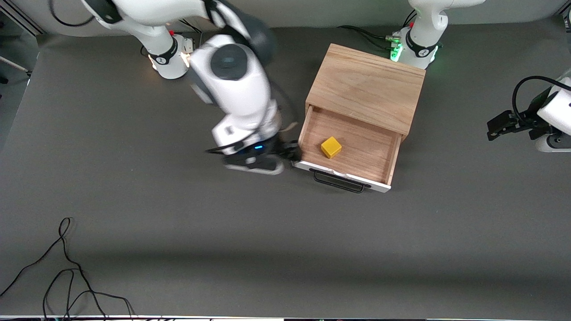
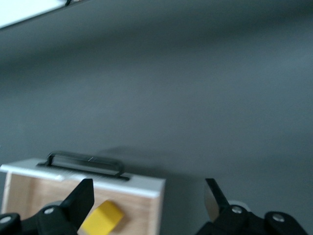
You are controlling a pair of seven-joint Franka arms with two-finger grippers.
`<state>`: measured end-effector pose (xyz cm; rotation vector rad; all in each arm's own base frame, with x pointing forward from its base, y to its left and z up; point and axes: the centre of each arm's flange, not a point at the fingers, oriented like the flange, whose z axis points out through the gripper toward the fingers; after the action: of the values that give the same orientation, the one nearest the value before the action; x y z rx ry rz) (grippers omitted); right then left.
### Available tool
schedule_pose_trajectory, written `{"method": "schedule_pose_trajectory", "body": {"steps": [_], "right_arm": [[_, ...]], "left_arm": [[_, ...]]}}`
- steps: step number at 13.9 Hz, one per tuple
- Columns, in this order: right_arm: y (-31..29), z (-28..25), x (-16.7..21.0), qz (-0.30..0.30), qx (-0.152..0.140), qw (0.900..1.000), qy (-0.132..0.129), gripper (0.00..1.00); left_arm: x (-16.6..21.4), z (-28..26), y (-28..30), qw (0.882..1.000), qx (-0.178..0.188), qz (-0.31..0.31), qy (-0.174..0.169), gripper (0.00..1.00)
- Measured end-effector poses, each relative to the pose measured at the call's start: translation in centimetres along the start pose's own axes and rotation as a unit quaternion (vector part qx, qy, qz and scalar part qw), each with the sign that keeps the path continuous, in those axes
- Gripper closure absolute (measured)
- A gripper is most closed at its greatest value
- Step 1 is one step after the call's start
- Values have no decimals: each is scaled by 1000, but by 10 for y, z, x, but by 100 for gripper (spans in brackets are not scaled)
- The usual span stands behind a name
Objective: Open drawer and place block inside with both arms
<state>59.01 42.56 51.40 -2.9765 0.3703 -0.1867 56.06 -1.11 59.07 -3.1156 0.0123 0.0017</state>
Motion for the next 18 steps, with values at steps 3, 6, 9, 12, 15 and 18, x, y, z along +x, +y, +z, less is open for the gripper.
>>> {"method": "schedule_pose_trajectory", "body": {"steps": [3,6,9,12,15,18], "right_arm": [[79,-46,35,-4,-8,1000,12,0],[155,-76,50,-11,-8,1000,3,0],[222,-82,46,-51,-24,998,-11,0],[291,-71,41,-81,-45,995,-33,0],[351,-74,54,-73,-48,995,-40,0],[374,-85,64,-87,-47,994,-41,0]], "left_arm": [[0,0,0,1000,0,0,0,0],[0,0,0,1000,0,0,0,0],[0,0,0,1000,-1,0,0,0],[0,0,0,1000,-1,0,0,0],[0,0,0,1000,-1,0,0,0],[0,0,0,1000,-1,0,0,0]]}}
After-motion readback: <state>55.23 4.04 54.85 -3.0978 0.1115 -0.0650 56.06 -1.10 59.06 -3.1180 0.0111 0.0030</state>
